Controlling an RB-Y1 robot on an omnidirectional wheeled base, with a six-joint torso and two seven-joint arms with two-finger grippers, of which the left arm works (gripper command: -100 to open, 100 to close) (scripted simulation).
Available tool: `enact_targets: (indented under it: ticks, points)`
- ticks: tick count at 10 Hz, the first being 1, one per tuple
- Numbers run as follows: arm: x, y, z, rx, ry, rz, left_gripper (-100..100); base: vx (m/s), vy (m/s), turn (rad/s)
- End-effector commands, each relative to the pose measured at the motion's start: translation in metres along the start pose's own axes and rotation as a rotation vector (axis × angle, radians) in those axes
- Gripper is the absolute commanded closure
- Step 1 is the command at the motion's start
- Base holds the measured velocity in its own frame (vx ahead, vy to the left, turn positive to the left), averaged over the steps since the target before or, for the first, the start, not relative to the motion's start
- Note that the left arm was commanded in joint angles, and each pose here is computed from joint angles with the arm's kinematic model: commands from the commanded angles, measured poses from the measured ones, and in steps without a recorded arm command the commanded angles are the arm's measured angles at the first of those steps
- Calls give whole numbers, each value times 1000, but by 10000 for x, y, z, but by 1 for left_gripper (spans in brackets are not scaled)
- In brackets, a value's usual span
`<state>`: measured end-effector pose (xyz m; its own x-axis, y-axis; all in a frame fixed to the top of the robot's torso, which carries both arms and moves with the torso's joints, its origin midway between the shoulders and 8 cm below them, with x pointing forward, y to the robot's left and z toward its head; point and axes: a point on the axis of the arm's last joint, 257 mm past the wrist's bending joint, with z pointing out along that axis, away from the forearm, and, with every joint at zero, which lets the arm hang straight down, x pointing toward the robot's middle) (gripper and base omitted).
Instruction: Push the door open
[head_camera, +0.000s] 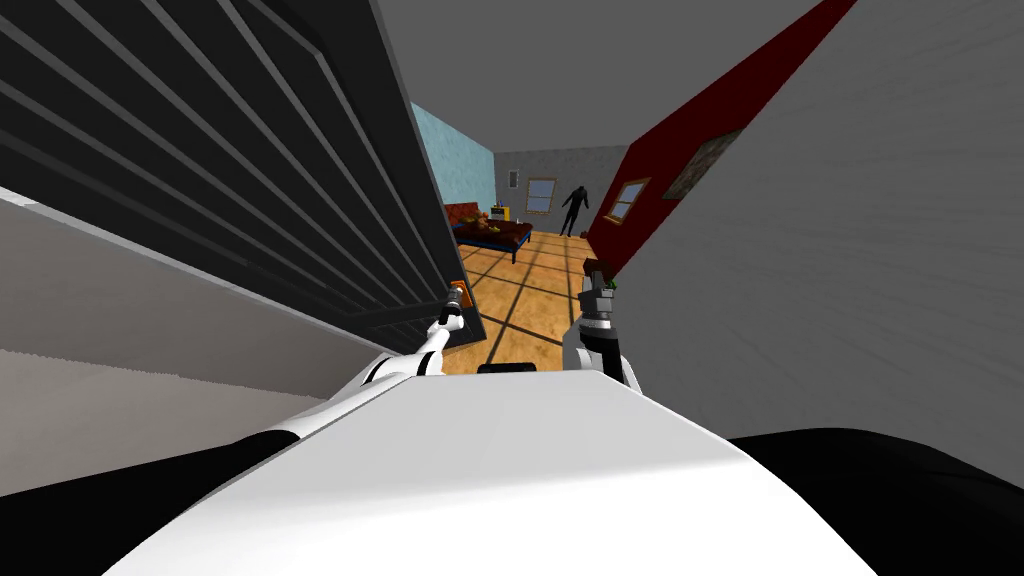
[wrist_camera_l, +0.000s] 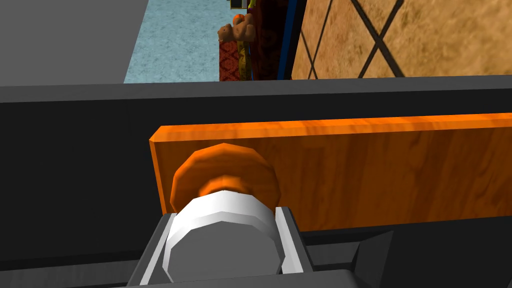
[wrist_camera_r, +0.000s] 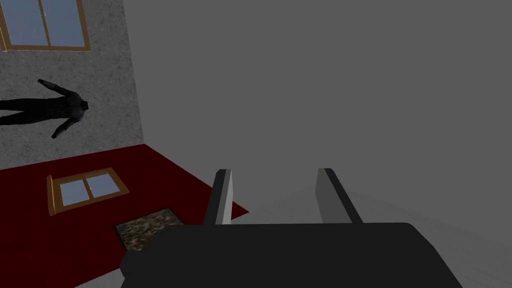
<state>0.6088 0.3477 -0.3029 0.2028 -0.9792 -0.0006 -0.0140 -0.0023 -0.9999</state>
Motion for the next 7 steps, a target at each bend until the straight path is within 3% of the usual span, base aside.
enact_targets:
  ticks: [1,7]
  points:
    - [-54,-49,15,10,-6,3,100,211,-39,91]
    - [-196,-51,20,11,-27,3,100,194,-65,128]
